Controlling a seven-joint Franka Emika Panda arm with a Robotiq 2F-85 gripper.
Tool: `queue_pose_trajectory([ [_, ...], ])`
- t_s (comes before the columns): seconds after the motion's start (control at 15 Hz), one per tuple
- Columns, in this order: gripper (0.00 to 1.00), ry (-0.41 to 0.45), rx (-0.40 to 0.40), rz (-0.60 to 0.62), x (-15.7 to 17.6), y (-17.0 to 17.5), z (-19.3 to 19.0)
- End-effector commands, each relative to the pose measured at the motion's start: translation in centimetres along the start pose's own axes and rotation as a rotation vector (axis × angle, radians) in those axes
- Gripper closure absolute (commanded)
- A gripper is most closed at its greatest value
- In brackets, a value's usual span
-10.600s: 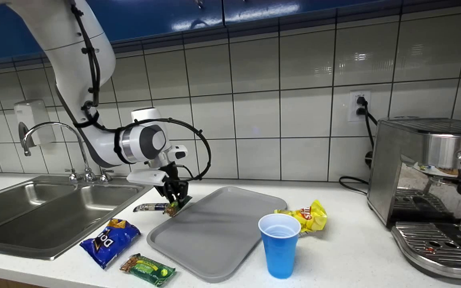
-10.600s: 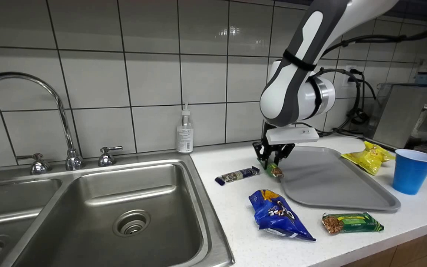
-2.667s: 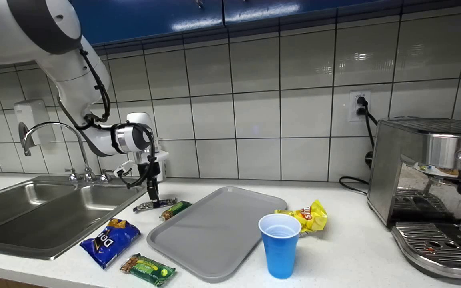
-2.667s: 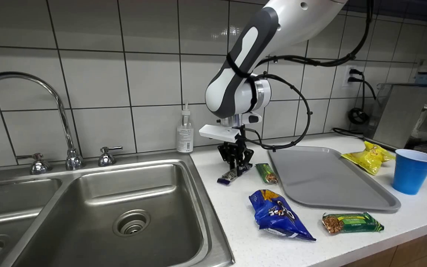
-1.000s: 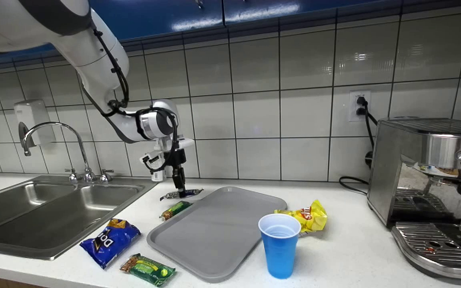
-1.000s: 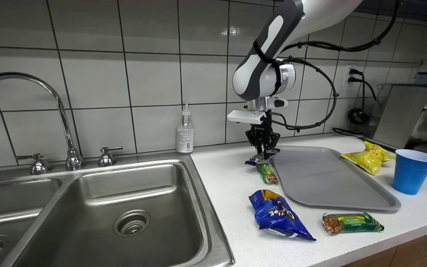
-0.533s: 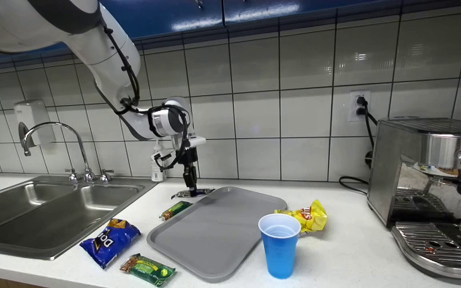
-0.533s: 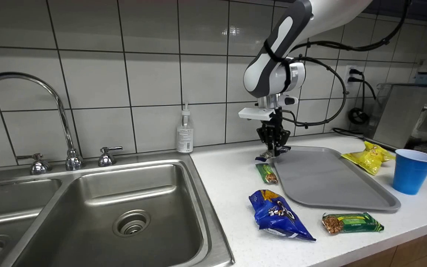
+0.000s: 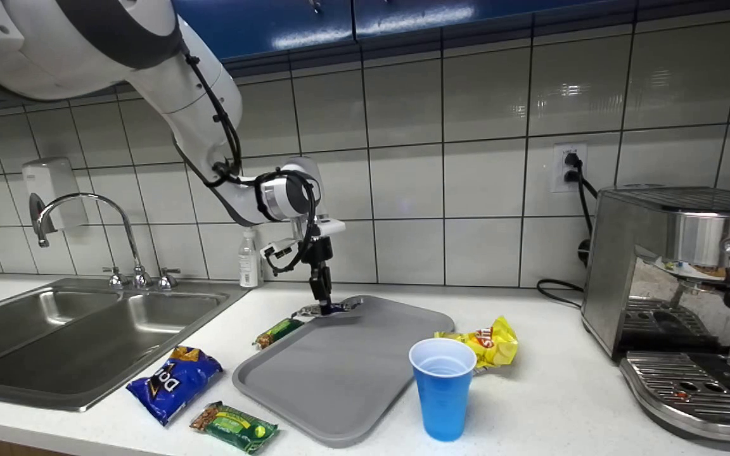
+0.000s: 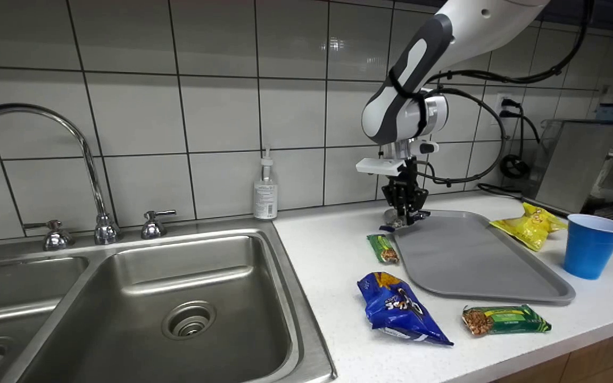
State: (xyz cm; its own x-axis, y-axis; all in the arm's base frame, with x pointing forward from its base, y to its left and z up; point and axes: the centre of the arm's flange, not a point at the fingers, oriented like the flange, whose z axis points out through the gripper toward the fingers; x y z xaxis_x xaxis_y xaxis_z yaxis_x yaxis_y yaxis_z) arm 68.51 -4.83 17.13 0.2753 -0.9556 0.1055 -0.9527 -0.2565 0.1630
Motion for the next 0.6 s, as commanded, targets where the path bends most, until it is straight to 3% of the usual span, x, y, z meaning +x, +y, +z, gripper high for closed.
queue_pose_trajectory([
  [0.0, 0.93, -0.002, -0.027, 0.059, 2.7, -1.3, 0.8],
  [0.53, 0.93, 0.002, -0.053, 0.090, 5.4, -1.0, 3.0],
])
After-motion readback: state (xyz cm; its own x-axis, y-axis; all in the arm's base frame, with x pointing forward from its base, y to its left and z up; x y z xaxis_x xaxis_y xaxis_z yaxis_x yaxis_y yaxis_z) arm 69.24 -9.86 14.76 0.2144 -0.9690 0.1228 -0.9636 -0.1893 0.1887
